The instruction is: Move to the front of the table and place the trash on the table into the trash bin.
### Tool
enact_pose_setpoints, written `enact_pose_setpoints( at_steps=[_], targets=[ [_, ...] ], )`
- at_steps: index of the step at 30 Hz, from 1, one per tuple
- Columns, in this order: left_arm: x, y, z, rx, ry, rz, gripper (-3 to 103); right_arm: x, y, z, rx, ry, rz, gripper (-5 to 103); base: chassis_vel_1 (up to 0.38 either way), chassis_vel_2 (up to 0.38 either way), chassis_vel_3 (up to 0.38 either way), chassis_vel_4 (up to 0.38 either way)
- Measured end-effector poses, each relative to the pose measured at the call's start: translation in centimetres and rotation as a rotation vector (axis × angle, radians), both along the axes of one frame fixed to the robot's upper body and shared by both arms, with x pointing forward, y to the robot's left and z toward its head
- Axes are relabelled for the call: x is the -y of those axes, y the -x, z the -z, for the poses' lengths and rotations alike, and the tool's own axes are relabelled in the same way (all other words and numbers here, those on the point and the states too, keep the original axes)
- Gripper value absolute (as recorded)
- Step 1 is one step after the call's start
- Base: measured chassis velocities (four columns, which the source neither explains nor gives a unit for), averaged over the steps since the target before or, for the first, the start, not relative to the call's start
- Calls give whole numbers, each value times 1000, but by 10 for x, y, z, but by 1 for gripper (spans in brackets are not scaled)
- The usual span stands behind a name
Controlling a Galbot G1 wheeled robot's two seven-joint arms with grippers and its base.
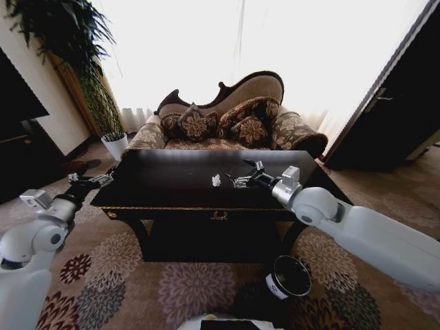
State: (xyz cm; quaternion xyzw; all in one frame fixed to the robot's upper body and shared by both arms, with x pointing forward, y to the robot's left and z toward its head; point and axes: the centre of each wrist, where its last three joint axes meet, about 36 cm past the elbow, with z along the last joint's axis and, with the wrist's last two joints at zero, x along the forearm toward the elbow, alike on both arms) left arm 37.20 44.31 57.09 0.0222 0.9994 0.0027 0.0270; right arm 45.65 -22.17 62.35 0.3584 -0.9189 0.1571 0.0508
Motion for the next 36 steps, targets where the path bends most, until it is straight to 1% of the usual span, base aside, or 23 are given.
enact_pose_setpoints(
  at_steps=[2,5,6,10,11,15,16,19,21,24,26,28,32,34,36],
  targets=[
    [0,0,1,-1,1,-1,100,-5,-2,-1,-13,13,-10,100,0,0,0,0],
    [1,0,4,-3,5,-4,100,-23,-9,-8,-56,75,-39,100,0,0,0,0],
    [1,0,4,-3,5,-4,100,-23,-9,-8,-56,75,-39,100,0,0,0,0],
    [2,-2,8,-4,12,-7,100,-43,-20,-22,-119,135,-73,100,0,0,0,0],
    [2,-2,8,-4,12,-7,100,-43,-20,-22,-119,135,-73,100,0,0,0,0],
    [2,-2,11,-4,18,-12,100,-68,-39,-33,-156,177,-91,100,0,0,0,0],
    [2,-2,11,-4,18,-12,100,-68,-39,-33,-156,177,-91,100,0,0,0,0],
    [1,1,13,-3,22,-21,100,-99,-60,-31,-184,236,-94,100,0,0,0,0],
    [1,2,13,-3,22,-24,100,-104,-64,-29,-188,246,-92,100,0,0,0,0],
    [-4,9,13,3,23,-45,100,-126,-80,-17,-211,283,-73,100,0,0,0,0],
    [-5,10,13,4,24,-49,100,-129,-82,-15,-214,289,-68,100,0,0,0,0],
    [-8,13,13,10,27,-59,100,-135,-93,-8,-222,298,-39,100,0,0,0,0],
    [-9,13,15,10,30,-62,100,-135,-99,-6,-225,282,-23,100,0,0,0,0],
    [-10,11,17,7,32,-64,100,-131,-101,-10,-221,254,-16,100,0,0,0,0],
    [-10,11,18,6,32,-64,100,-130,-101,-12,-219,247,-14,100,0,0,0,0]
  ],
)
